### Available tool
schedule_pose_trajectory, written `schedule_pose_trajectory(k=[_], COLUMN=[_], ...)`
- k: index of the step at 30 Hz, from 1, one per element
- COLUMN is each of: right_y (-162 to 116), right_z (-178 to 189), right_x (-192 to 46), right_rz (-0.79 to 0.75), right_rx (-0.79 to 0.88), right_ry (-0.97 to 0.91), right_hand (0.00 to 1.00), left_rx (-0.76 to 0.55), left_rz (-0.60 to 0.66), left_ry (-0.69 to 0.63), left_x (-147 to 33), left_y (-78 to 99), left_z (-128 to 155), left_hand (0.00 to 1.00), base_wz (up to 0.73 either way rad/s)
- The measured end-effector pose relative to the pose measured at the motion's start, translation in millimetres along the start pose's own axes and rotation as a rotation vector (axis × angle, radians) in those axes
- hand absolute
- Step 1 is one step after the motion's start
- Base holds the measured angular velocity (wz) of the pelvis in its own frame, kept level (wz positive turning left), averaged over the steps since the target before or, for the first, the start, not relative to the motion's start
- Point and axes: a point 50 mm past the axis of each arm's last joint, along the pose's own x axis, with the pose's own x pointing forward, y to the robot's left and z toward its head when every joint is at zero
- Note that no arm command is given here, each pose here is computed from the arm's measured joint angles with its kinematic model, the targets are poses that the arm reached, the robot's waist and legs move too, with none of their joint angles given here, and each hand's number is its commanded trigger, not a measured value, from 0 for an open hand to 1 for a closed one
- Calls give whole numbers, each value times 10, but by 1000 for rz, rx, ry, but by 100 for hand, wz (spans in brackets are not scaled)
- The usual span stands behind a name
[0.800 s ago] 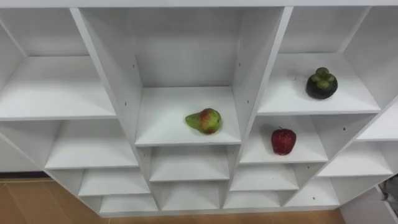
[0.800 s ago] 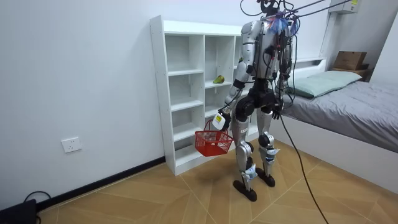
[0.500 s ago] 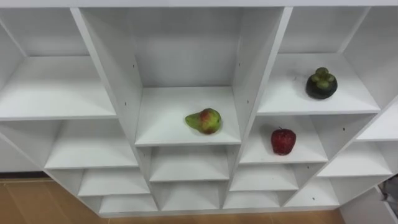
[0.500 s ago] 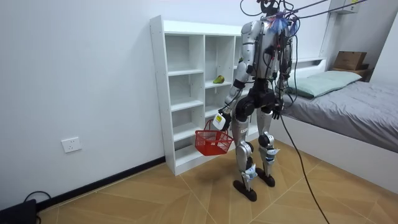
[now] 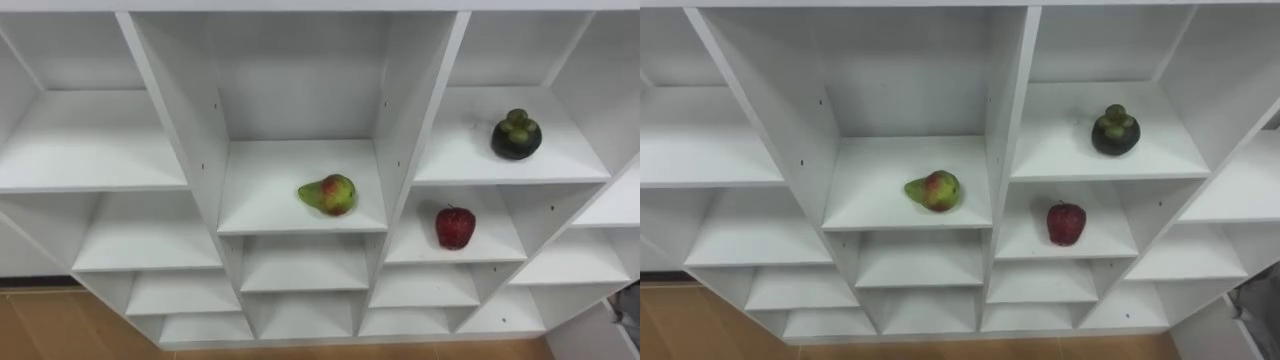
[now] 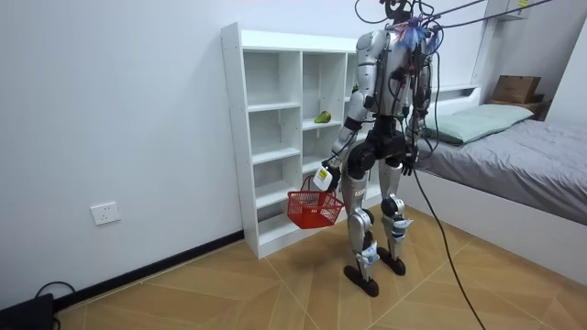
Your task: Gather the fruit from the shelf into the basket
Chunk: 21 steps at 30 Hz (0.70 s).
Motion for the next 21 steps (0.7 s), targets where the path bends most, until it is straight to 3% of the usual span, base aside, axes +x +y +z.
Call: schedule_pose_trajectory(k=[21], right_y=[-1], right_z=[229], right_x=[-44], right_rz=[-55], right_rx=[-100], right_ry=[-208], right_hand=[0], left_rx=[-11], left_rz=[-3], left_ry=[-76], left_x=[-5], left_y=[-26], left_z=[71], left_hand=[100], base_wz=[-4])
